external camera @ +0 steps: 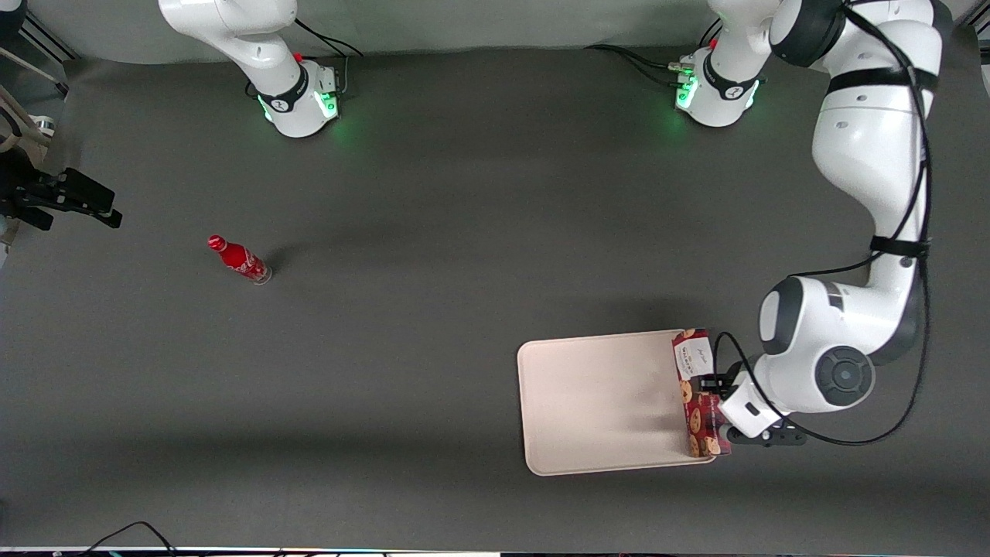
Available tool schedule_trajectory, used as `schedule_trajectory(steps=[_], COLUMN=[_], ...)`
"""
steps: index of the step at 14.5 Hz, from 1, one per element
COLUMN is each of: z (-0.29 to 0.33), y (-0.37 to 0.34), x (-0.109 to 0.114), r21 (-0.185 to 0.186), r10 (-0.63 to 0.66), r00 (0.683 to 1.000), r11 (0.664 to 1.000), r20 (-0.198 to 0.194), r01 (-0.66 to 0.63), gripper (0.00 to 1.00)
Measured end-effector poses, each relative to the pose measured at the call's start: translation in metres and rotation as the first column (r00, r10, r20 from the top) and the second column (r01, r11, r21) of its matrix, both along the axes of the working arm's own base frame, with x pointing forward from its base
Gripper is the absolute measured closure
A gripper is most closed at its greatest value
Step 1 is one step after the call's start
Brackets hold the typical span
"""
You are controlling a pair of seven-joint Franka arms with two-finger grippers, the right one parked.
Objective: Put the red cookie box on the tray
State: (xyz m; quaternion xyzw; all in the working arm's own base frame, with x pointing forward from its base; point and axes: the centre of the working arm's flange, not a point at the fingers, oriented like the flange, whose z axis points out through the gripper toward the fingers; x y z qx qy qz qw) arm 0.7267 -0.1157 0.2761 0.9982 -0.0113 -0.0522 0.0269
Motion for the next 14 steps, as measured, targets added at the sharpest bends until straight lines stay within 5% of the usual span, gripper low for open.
schedule_trajectory(steps=[3,7,10,14], z=[0.079,0.175,0.224,0.253], y=[0.024,0.066,0.102,0.124], x=[-0.008,-0.038,-0.070,-0.138], r21=[0.037,0.077,0.074,0.071], r10=[0.021,-0.023,-0.062,-0.072], r00=[0.997,0.990,0.979,0.979], r11=[0.999,0.996,0.994,0.994], r20=[-0.071,-0.139,-0.196,-0.192], r01=[-0.019,0.034,0.078,0.087], gripper=[0.00,0.00,0.00,0.00])
